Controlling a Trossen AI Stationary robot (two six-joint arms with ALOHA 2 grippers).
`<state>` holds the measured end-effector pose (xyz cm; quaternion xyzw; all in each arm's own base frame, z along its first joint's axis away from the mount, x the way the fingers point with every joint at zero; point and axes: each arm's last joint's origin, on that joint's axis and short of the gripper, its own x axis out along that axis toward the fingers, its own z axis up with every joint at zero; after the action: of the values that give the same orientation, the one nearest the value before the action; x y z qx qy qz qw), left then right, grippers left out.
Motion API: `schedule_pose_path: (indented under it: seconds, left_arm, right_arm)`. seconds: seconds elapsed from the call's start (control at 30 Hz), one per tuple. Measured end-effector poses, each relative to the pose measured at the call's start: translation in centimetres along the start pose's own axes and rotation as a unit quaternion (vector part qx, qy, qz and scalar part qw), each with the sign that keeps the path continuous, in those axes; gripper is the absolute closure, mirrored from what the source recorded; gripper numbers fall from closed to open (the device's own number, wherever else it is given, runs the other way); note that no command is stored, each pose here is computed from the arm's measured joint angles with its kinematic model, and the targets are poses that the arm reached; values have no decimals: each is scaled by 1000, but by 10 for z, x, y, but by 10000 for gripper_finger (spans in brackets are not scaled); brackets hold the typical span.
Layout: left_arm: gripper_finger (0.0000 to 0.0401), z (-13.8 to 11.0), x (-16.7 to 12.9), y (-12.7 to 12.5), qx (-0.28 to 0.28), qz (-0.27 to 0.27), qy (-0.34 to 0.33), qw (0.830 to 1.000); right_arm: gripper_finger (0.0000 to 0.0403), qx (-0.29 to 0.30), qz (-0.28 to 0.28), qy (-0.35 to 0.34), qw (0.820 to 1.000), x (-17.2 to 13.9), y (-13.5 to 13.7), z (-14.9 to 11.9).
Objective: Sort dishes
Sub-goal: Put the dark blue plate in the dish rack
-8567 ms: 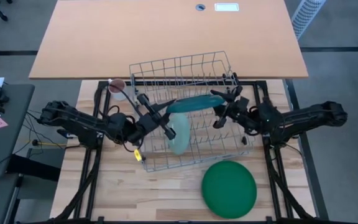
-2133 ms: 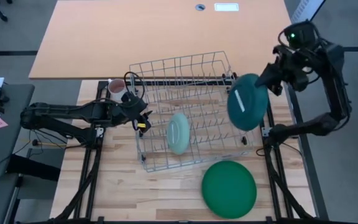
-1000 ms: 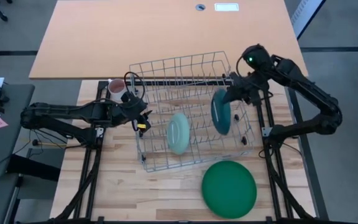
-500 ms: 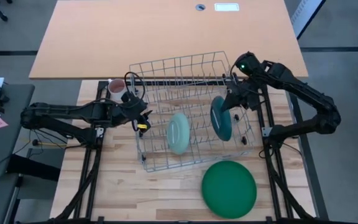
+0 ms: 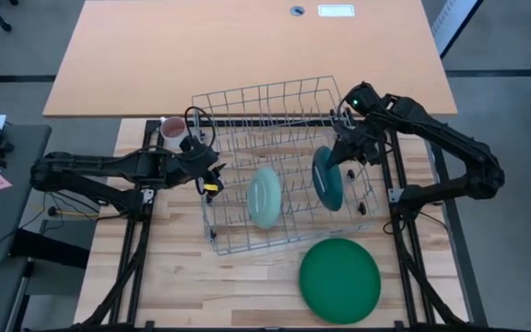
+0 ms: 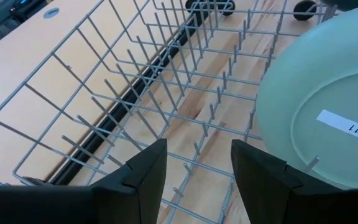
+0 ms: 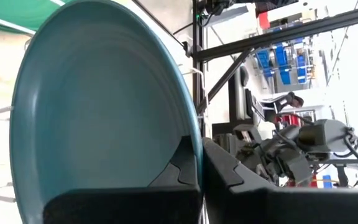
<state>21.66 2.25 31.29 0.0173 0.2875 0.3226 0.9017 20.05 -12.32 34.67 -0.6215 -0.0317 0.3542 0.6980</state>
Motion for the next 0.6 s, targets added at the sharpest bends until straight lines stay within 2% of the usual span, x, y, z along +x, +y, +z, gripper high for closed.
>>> schedule_pose_path:
  seconds: [0.27,0.6]
  left_arm:
    - [229,0,0,0,0,0,0,1000]
    - [229,0,0,0,2,0,0,1000]
  right_arm:
    - [400,16,2,8,1000,-2,4,-9]
    - [399,64,21,4,998,6,13,-24]
